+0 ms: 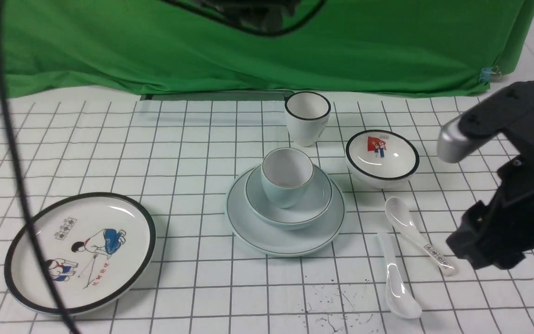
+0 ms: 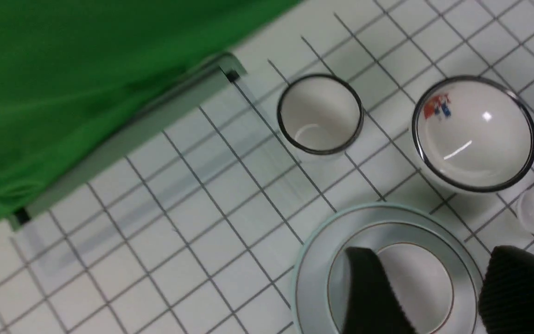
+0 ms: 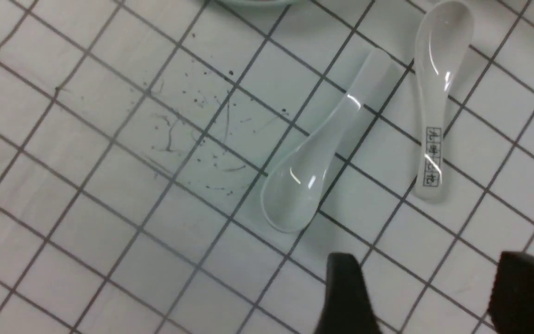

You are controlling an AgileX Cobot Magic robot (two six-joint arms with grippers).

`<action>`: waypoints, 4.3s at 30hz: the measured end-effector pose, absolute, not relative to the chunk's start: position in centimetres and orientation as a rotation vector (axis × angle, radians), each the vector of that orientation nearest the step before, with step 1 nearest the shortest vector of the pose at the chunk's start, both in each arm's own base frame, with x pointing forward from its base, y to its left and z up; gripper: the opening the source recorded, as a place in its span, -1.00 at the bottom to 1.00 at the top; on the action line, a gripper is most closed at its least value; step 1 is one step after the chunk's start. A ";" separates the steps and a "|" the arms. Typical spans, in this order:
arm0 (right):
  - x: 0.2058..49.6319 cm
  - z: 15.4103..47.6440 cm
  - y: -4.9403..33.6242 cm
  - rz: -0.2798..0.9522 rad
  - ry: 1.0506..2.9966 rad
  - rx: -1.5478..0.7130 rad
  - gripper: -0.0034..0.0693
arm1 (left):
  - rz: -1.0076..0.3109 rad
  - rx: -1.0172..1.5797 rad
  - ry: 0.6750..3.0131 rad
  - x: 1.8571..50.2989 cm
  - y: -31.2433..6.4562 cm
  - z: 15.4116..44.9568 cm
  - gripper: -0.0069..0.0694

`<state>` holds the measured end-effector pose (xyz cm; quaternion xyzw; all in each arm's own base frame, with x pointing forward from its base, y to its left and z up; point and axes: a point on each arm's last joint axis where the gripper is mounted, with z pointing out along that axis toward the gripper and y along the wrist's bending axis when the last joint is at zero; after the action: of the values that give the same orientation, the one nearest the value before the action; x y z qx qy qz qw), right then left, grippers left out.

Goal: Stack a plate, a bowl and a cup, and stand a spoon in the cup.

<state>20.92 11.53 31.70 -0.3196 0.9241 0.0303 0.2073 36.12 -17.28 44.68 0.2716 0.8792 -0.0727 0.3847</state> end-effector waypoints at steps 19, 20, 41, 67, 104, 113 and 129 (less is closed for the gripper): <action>28.7 20.0 15.9 0.107 2.763 -0.656 0.39 | -0.165 0.646 2.268 18.5 -8.7 41.2 -0.92; 29.0 19.4 16.1 0.108 2.769 -0.646 0.39 | -0.173 0.639 2.271 17.8 -8.4 40.5 -0.92; 30.9 15.8 16.2 0.134 2.801 -0.424 0.01 | -0.158 0.617 2.307 14.6 -6.8 37.0 -0.92; 29.4 31.7 16.0 0.379 1.972 -0.411 -0.43 | -0.209 0.432 1.966 8.3 -3.4 34.9 -0.92; 33.6 20.7 25.5 0.398 1.521 -0.641 -0.43 | -0.234 0.397 1.995 8.0 -3.2 32.8 -0.92; 33.5 20.8 25.5 0.387 1.515 -0.649 -0.15 | -0.234 0.397 1.995 8.0 -3.2 32.8 -0.92; 24.2 36.5 18.3 0.318 1.690 -0.751 -0.88 | -0.233 0.397 1.995 8.0 -3.2 32.8 -0.92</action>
<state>24.18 18.25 36.48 -0.3226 0.7265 0.1368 0.5911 7.99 -3.23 32.81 0.1656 0.8322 -0.0973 0.5201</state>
